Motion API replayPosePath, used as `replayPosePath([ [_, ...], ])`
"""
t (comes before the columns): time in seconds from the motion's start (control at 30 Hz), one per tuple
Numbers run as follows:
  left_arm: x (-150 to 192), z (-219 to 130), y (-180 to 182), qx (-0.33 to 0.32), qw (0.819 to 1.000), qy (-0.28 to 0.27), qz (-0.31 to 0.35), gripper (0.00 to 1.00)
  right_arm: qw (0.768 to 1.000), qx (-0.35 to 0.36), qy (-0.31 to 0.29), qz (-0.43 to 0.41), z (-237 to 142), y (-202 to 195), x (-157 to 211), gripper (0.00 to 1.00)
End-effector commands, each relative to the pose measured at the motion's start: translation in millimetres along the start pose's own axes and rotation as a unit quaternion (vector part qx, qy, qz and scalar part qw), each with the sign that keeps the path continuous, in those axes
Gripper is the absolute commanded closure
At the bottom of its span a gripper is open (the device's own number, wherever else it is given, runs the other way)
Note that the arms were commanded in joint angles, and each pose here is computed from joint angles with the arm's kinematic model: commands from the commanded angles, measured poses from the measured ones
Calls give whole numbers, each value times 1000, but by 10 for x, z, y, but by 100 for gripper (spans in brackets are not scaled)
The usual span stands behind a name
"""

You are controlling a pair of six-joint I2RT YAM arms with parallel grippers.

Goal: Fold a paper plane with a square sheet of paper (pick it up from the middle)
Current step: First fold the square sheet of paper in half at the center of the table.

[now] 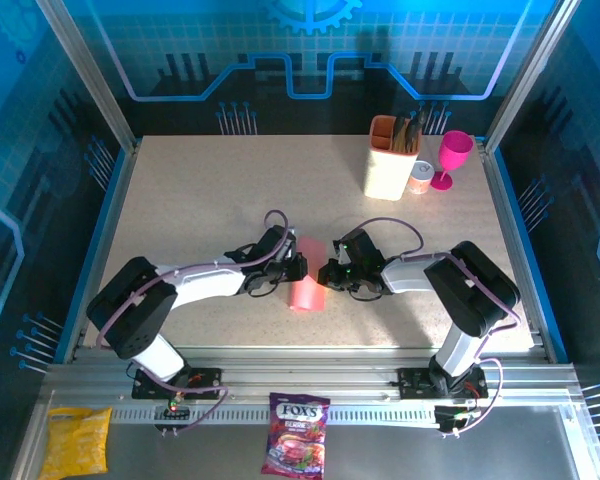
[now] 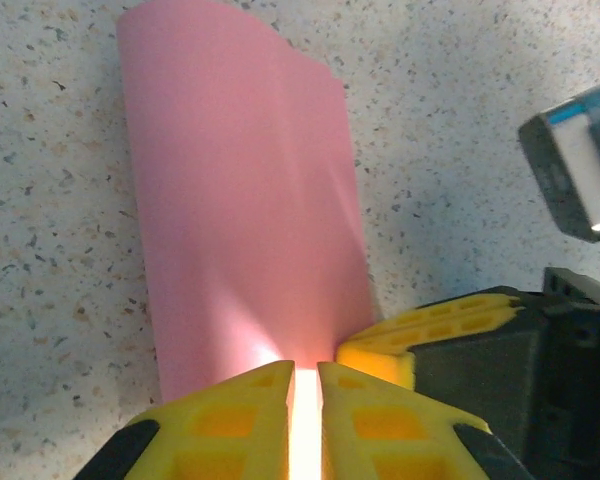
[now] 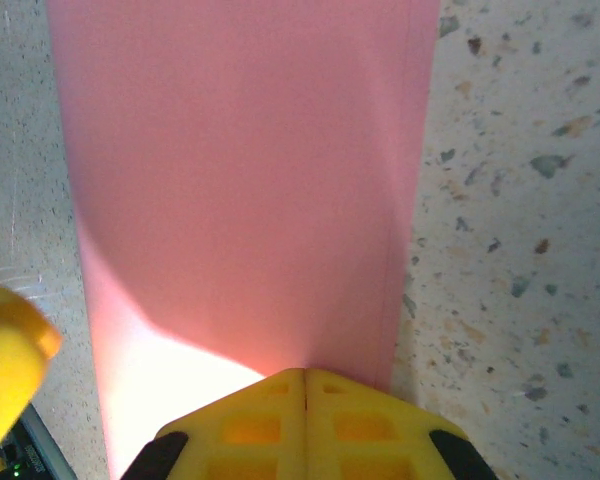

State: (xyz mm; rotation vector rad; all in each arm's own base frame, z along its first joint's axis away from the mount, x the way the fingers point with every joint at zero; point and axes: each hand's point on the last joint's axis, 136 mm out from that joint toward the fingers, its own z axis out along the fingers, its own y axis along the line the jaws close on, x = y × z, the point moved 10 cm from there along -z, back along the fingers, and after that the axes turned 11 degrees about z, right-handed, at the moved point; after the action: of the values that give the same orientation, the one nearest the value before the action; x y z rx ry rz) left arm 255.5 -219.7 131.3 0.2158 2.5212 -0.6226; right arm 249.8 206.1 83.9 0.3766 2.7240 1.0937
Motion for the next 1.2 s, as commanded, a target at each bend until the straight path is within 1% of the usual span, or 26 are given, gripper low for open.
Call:
replayPosePath([
  [0.0, 1, 86, 38, 7, 1000, 7, 8, 86, 998, 59, 27, 20, 92, -257, 162, 100],
  [0.23, 178, 279, 308, -36, 999, 27, -3, 87, 997, 61, 31, 20, 101, -281, 178, 100],
  [0.43, 277, 319, 385, -41, 998, 38, -8, 88, 997, 62, 33, 21, 106, -306, 193, 100],
  [0.5, 241, 263, 349, -32, 999, 30, -8, 88, 997, 62, 33, 21, 99, -306, 197, 100],
  [0.63, 59, 91, 224, -15, 1000, 3, 4, 84, 997, 62, 32, 20, 94, -306, 194, 100],
  [0.77, -132, 21, 150, -10, 1000, -10, 23, 83, 997, 63, 33, 20, 102, -305, 198, 100],
  [1.03, -352, 181, 210, -15, 999, -5, 40, 88, 997, 64, 36, 18, 108, -309, 209, 100],
  [1.17, -434, 296, 296, -24, 999, -3, 38, 89, 997, 67, 37, 18, 110, -320, 216, 100],
])
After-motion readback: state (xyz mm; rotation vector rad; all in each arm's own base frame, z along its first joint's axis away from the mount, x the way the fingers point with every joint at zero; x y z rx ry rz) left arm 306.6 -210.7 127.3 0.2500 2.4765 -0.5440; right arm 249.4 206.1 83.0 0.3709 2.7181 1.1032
